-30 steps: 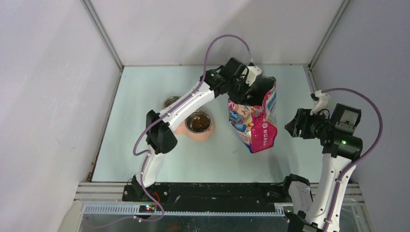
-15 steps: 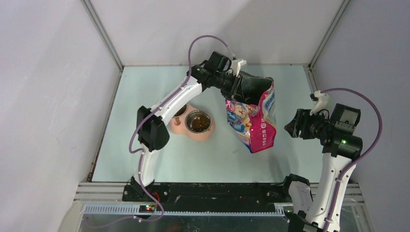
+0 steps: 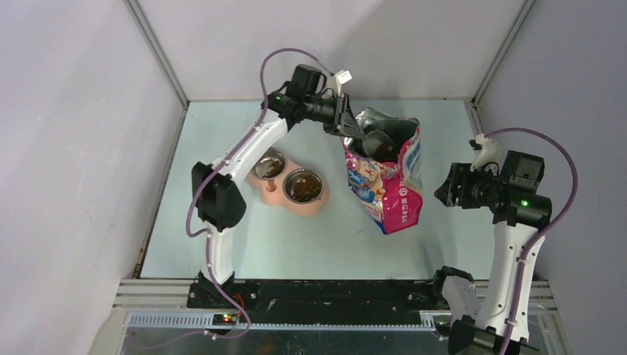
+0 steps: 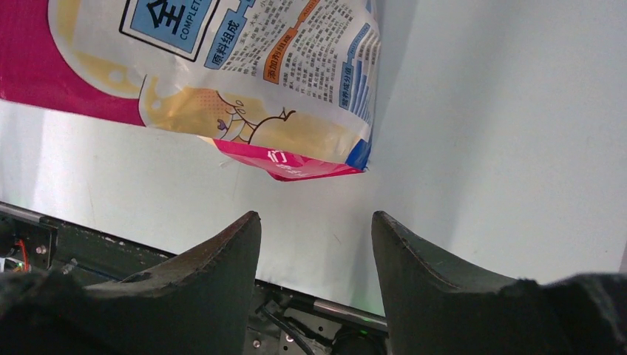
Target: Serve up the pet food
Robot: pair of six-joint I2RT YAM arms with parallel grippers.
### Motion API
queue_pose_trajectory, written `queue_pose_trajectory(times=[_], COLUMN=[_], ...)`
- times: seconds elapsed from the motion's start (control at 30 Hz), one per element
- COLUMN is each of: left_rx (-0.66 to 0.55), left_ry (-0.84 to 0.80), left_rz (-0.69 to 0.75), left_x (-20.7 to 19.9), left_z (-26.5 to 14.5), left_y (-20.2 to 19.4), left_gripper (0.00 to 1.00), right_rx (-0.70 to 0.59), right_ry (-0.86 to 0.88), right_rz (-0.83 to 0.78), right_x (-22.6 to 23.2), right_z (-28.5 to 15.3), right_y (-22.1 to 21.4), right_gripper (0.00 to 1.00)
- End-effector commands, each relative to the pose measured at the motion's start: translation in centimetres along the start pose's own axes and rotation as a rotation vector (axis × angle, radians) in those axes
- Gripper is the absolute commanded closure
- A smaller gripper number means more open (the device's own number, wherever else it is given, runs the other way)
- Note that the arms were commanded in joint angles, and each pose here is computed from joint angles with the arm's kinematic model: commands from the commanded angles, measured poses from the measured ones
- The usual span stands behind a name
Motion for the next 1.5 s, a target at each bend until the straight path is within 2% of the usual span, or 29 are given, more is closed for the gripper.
queue_pose_trajectory(times=[0.0,0.13,0.27,0.53,0.63,0.87,0.97,1.07,1.23,1.33,1.37,1.43,1.47], left_rx=[-0.071,-0.105,-0.12,-0.106,-0.121,-0.105,-0.038,0.042,0.046,0.039,0.029,0.089,0.077], left_ry=[-0.126,-0.094,-0.14,-0.282,-0.299,-0.316,-0.336,-0.377,-0.466,-0.493,-0.545,-0.603,-0.589], left_rz=[-0.011,-0.028,-0.064,-0.288,-0.301,-0.386,-0.467,-0.464,-0.42,-0.392,-0.288,-0.245,-0.287], left_x=[-4.4,-4.0,-4.1,-3.0,-2.8,-2.2,-1.7,-1.3,-1.7,-3.1,-5.2,-7.5,-7.0], left_z=[-5.2,-6.0,-6.9,-8.1,-8.5,-8.3,-5.6,-4.8,-5.5,-5.5,-6.3,-6.5,-6.5], left_y=[0.6,0.8,1.6,2.7,3.2,3.0,2.7,2.5,3.1,2.8,2.4,1.9,2.3], left_gripper=[1.0,1.0,1.0,1.0,1.0,1.0,1.0,1.0,1.0,1.0,1.0,1.0,1.0], right_rx=[-0.029,-0.018,-0.015,-0.021,-0.018,-0.019,-0.014,-0.009,0.003,0.009,0.007,0.004,0.007], right_ry=[-0.074,-0.1,-0.095,-0.101,-0.106,-0.111,-0.117,-0.112,-0.126,-0.125,-0.128,-0.126,-0.122], right_rz=[-0.051,-0.076,-0.079,-0.068,-0.068,-0.071,-0.072,-0.081,-0.1,-0.099,-0.097,-0.096,-0.09], right_x=[-1.1,-1.8,-1.9,-2.3,-2.5,-2.5,-2.6,-2.4,-2.3,-2.4,-2.5,-2.5,-2.5], right_z=[-0.3,-0.1,-0.1,0.1,0.2,-0.2,-0.2,-0.5,-0.9,-0.7,-0.7,-0.6,-0.4], right_y=[1.3,1.8,2.2,2.8,2.9,3.3,3.3,3.4,3.1,3.1,3.1,3.1,3.1], right_gripper=[0.4,0.4,0.4,0.4,0.4,0.4,0.4,0.4,0.39,0.39,0.39,0.39,0.39])
Point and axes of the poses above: each gripper's point midway between its finger pads, its own z axis out along the fingers, its own x axis along the line the jaws close on, y = z × x, the point moved 7 cm from there along -z, back along the fingers, and after that the axes turned 15 degrees about -z, right-handed, at the moved point
